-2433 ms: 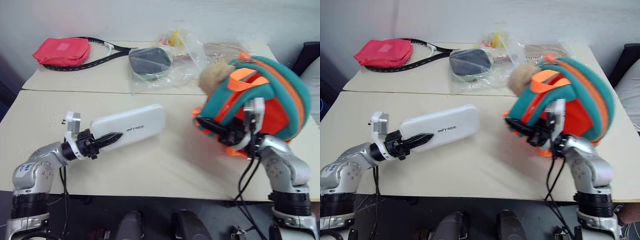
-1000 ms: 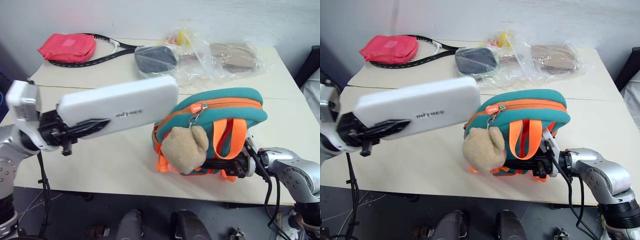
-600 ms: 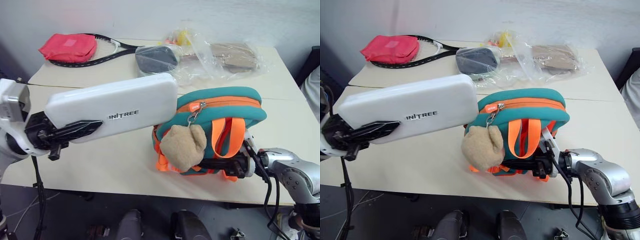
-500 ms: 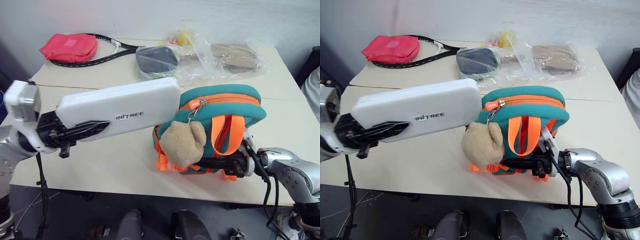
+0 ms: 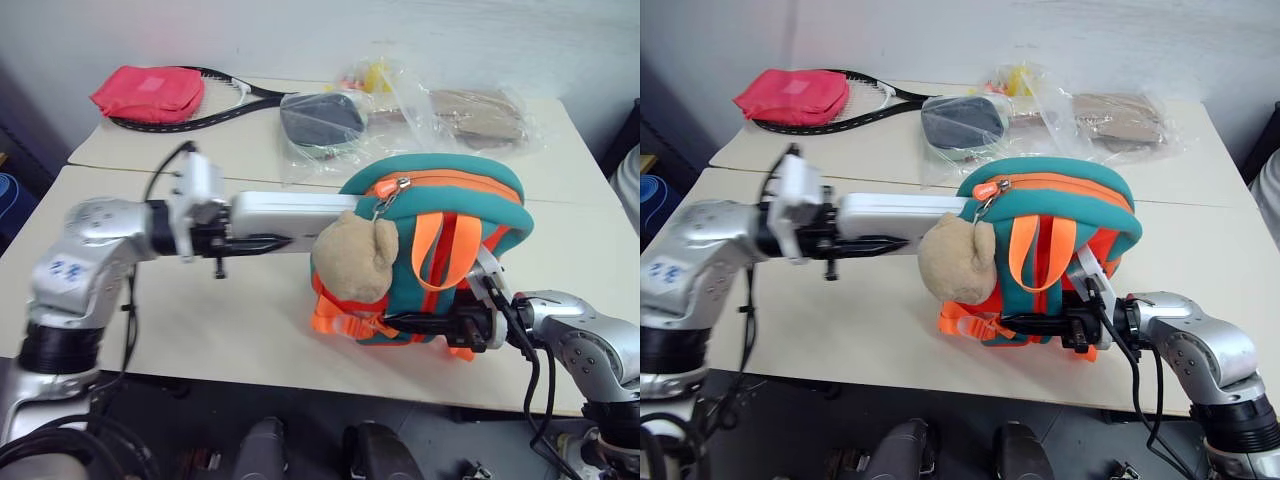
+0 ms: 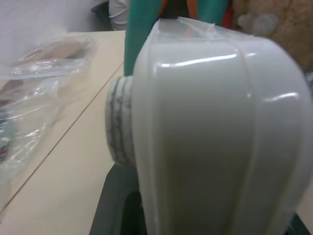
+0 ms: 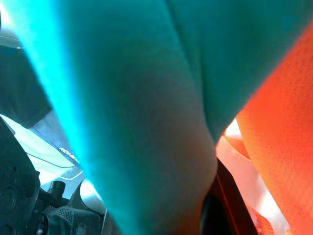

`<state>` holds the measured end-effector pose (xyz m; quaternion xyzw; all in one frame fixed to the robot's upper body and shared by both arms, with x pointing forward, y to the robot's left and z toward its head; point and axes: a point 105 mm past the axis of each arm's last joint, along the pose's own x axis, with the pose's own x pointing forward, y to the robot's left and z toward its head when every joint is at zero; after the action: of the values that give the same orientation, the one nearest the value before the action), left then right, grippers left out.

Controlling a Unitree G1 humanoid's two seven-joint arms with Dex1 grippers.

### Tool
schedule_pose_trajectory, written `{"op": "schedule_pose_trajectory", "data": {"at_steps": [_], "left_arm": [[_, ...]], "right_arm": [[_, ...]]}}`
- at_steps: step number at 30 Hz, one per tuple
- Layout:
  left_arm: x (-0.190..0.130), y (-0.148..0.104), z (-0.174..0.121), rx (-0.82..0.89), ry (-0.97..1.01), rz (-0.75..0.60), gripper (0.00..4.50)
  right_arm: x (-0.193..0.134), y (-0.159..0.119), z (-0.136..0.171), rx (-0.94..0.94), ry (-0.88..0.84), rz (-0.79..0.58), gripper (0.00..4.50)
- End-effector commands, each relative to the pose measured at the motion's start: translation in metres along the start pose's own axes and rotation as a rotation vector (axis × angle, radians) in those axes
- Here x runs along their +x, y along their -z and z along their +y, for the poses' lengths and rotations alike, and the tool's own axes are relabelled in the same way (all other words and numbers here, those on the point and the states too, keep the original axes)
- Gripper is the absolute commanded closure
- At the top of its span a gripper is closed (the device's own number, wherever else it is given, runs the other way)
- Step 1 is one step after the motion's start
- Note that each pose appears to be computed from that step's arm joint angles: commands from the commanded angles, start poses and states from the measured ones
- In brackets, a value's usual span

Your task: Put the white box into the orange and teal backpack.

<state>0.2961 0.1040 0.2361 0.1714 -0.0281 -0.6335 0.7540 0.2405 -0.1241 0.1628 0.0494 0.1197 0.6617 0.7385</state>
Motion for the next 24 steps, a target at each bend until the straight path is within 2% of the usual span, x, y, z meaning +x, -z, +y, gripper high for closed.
{"op": "schedule_pose_trajectory", "data": {"at_steps": [1, 6, 12, 18, 20, 23, 24], "left_arm": [[0.024, -0.003, -0.004, 0.004, 0.058, 0.034, 3.25], [0.067, -0.008, 0.007, 0.004, 0.080, -0.009, 3.25], [0.077, -0.005, 0.016, 0.034, 0.059, -0.027, 3.25], [0.052, -0.008, 0.020, 0.012, 0.024, -0.078, 1.46], [0.030, -0.012, 0.019, 0.014, 0.042, -0.117, 0.87], [-0.008, -0.012, 0.018, 0.041, 0.055, -0.104, 0.02], [-0.020, -0.011, 0.016, 0.045, 0.068, -0.087, 0.02]], "right_arm": [[0.003, -0.004, 0.004, -0.022, -0.026, -0.007, 4.38], [0.004, -0.005, 0.003, -0.033, -0.021, -0.012, 4.38], [0.007, -0.005, 0.003, -0.042, -0.010, -0.027, 4.38], [0.007, -0.007, 0.001, -0.052, 0.036, -0.057, 4.38], [0.007, -0.007, 0.000, -0.052, 0.049, -0.066, 4.38], [0.007, -0.006, -0.001, -0.052, 0.054, -0.064, 4.38], [0.006, -0.006, -0.001, -0.052, 0.054, -0.062, 4.38]]}}
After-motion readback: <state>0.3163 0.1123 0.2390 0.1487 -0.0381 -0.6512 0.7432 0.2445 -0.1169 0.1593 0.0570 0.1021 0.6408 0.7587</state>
